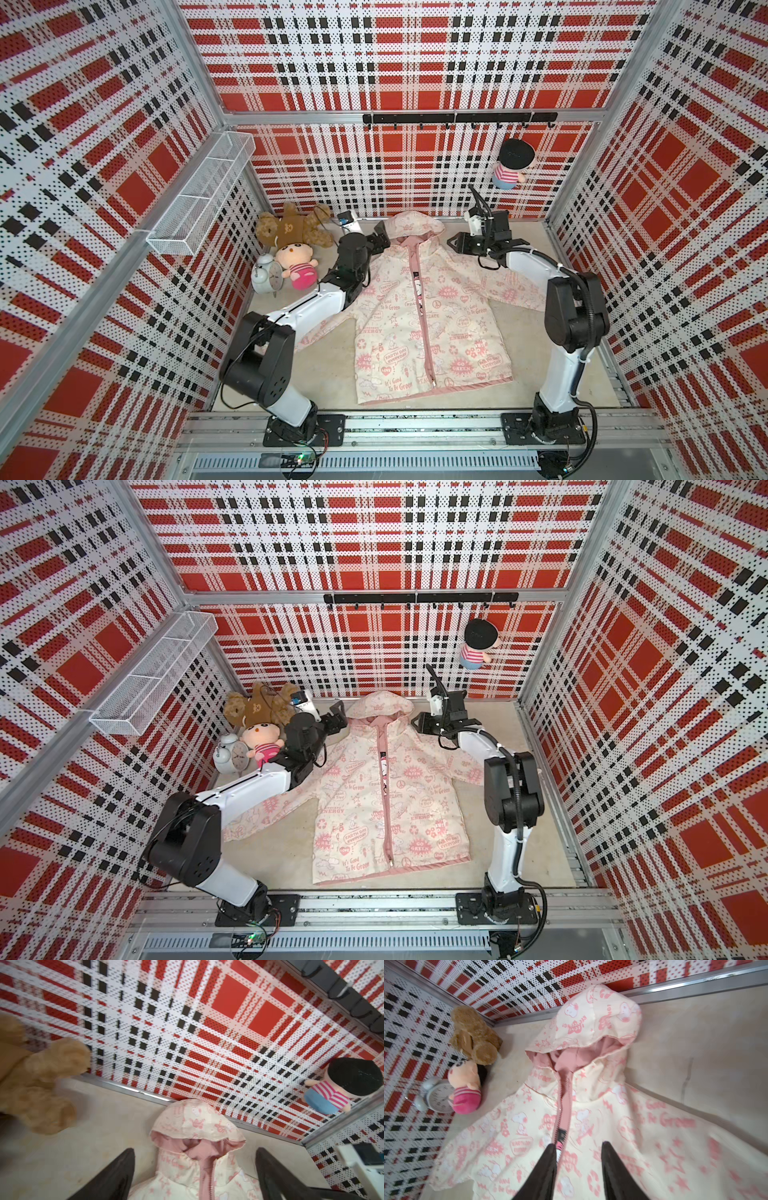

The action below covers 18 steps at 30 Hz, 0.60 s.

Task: Unzip the jacket
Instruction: Smooth out the jacket at the center of the board, then reset both arms

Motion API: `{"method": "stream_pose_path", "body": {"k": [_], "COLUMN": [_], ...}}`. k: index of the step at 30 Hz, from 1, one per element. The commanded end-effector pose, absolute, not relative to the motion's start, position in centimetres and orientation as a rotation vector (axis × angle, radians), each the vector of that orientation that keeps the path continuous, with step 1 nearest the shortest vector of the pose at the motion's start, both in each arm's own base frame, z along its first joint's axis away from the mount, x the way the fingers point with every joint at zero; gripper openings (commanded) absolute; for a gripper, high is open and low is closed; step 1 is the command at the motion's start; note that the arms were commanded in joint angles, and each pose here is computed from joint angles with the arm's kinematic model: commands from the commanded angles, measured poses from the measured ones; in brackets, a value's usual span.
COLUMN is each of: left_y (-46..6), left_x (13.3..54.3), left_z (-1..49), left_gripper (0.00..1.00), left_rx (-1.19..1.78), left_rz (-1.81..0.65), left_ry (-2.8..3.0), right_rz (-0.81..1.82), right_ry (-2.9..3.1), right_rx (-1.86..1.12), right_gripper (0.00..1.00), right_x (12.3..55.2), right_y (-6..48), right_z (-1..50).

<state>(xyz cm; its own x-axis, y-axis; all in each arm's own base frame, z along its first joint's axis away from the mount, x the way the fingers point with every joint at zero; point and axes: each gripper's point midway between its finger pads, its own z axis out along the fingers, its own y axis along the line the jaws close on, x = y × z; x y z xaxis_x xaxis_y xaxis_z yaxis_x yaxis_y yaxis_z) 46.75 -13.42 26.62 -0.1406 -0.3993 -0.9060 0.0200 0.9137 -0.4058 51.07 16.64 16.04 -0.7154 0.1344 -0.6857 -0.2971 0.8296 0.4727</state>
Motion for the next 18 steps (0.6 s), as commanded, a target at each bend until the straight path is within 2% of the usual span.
{"method": "stream_pose_path", "body": {"k": [1, 4, 8, 13, 18], "left_y": [-9.9, -7.4, -4.6, -4.9, -2.7], "left_x": [44.7, 42.6, 39.7, 37.6, 36.1], "left_z": [28.8, 29.9, 31.0, 31.2, 28.3], "left_gripper": [0.98, 0.98, 0.98, 0.98, 0.98], "left_rx": [-0.217, -0.183, -0.197, -0.180, -0.274], "left_rz": [-0.288, -0.297, -0.287, -0.330, -0.191], "left_ry": [1.611, 1.540, 1.417, 1.356, 1.398], "right_rz": [0.503, 0.333, 0.182, 0.165, 0.172], "right_ry": [2.213, 2.144, 2.014, 2.011, 1.990], "right_rx": [-0.168, -0.198, -0.166, -0.029, 0.151], "right_gripper": [0.48, 0.59, 0.66, 0.67, 0.67], "right_x": [49.4, 47.5, 45.2, 42.6, 40.8], "right_y": [12.5, 10.2, 7.7, 5.6, 2.7], "right_z": [17.5, 19.2, 22.2, 22.7, 19.6]}}
